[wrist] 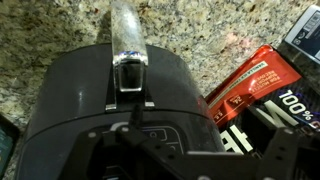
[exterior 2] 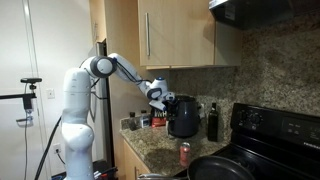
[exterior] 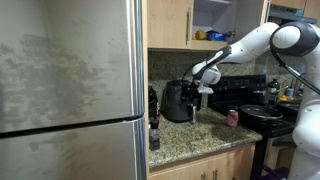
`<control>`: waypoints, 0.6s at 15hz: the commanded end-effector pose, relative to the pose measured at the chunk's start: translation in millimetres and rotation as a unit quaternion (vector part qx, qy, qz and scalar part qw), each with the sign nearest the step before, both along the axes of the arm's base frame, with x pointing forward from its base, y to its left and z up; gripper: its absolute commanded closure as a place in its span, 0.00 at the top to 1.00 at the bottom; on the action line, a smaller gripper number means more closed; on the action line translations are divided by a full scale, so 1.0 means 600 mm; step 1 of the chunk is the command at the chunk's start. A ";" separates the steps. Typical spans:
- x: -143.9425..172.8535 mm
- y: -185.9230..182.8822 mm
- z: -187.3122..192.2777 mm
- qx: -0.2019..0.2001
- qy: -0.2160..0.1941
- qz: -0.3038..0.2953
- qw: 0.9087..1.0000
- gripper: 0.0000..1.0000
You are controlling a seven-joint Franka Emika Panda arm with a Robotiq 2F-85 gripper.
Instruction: Turn on the air fryer
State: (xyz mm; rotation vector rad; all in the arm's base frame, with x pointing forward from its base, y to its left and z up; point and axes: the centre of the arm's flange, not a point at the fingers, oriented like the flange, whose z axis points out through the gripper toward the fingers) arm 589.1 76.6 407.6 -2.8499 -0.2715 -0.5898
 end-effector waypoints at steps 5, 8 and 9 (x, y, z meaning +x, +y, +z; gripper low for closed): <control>0.011 0.029 0.015 0.000 -0.043 0.029 0.999 1.00; 0.009 0.046 0.024 -0.002 -0.050 0.041 0.998 1.00; 0.004 0.057 0.027 -0.004 -0.052 0.039 0.998 1.00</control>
